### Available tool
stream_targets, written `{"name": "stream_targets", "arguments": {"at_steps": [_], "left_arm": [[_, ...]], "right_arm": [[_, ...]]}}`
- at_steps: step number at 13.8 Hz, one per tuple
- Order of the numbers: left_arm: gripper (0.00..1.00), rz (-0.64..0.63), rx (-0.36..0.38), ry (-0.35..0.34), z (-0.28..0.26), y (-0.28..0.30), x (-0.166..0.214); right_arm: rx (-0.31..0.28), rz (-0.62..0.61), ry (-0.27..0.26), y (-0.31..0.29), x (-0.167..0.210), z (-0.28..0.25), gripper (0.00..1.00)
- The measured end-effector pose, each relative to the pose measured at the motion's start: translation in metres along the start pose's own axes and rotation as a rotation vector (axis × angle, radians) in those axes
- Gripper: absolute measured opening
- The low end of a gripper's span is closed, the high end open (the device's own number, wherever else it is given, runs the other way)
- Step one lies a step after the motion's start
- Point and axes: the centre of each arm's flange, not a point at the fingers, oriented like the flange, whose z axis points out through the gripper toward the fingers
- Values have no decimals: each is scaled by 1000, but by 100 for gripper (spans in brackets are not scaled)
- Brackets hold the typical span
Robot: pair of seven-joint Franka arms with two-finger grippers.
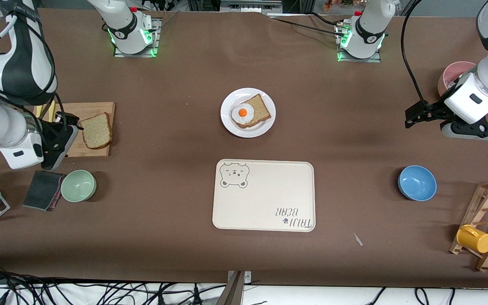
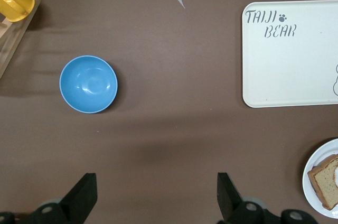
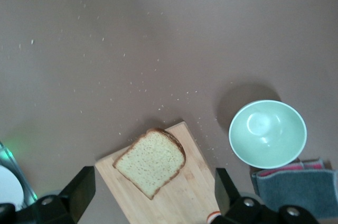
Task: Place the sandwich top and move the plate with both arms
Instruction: 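Move the right gripper over the bread slice on the cutting board, then lower the right gripper and pinch the bread slice's crust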
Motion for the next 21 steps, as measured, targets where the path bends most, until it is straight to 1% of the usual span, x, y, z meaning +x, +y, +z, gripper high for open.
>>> {"name": "stream_targets", "arguments": {"at_steps": [3, 4, 5, 6, 8, 11, 14, 16, 18, 21], "left_arm": [[100, 0, 0, 0, 0, 0, 0], [100, 0, 0, 0, 0, 0, 0], [100, 0, 0, 0, 0, 0, 0], [100, 0, 0, 0, 0, 0, 0], [100, 0, 0, -1, 0, 0, 0], [100, -1, 0, -1, 0, 0, 0], [100, -2, 0, -1, 0, -1, 0], [100, -2, 0, -1, 0, -1, 0], [100, -2, 0, -2, 0, -1, 0], [100, -3, 0, -3, 0, -2, 0]], "right_arm": [[19, -38, -2, 13, -5, 19, 100], [20, -35, -3, 13, -4, 21, 100], [21, -4, -3, 13, -3, 21, 100], [28, 53, -7, 13, -4, 21, 100], [61, 193, -29, 9, -7, 25, 100], [96, 436, -67, 4, -9, 31, 100], [103, 667, -105, -3, -13, 42, 100], [90, 813, -123, -14, -18, 46, 100], [69, 905, -117, -30, -24, 54, 100], [39, 958, -96, -59, -36, 84, 100]]}}
